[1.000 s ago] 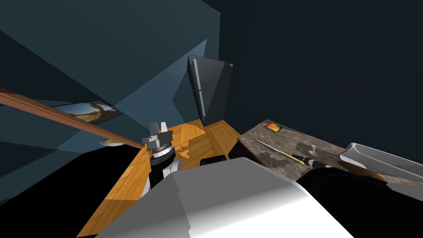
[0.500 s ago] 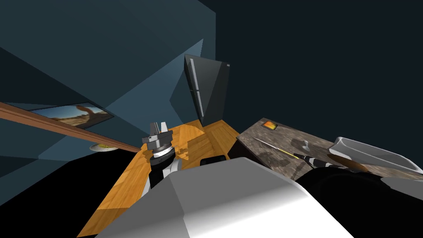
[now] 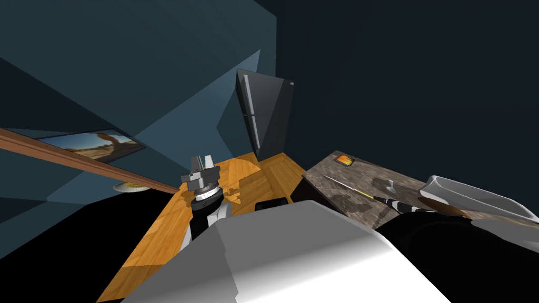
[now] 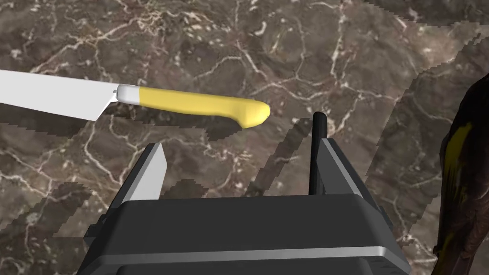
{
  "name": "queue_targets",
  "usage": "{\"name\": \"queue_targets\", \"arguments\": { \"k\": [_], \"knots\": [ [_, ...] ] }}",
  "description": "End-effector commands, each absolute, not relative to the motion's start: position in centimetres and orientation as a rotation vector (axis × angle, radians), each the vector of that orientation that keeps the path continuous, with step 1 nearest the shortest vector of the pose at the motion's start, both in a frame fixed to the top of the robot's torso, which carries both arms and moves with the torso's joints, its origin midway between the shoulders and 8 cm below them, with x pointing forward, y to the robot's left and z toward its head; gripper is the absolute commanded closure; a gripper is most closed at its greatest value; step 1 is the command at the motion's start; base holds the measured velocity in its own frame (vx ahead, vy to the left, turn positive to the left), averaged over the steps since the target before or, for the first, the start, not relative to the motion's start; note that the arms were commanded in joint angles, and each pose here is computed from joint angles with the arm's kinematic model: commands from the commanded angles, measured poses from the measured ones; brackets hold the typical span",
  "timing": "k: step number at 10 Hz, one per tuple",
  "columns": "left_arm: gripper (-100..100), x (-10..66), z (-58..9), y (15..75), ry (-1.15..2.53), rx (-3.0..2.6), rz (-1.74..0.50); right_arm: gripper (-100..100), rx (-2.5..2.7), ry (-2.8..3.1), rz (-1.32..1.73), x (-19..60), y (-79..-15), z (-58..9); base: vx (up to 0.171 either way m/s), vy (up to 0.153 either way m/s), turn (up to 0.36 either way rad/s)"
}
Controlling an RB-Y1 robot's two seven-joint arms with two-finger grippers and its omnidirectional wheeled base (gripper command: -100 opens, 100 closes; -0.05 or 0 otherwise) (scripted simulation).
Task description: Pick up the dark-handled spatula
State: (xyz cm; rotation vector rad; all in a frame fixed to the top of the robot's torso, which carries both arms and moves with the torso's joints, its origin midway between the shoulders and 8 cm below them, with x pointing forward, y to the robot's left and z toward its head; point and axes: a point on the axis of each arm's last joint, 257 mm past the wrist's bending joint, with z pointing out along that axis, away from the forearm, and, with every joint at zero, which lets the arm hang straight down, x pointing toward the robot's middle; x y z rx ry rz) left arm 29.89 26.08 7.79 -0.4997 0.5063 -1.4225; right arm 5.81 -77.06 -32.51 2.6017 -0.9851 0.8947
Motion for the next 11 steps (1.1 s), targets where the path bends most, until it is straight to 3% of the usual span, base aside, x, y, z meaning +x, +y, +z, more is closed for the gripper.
{"name": "queue_targets", "arguments": {
  "k": [1, 11],
  "knots": [
    [0, 29.9, 7.8, 26.1, 0.506, -0.500, -1.423, -100, 2.581, -1.072, 0.912, 6.2, -78.0, -31.8, 0.001, 0.063, -0.249],
    [0, 29.9, 7.8, 26.1, 0.506, -0.500, -1.423, -100, 2.603, -1.249, 0.778, 6.5, -78.3, -34.1, 0.002, 0.038, -0.055]
  ]
}}
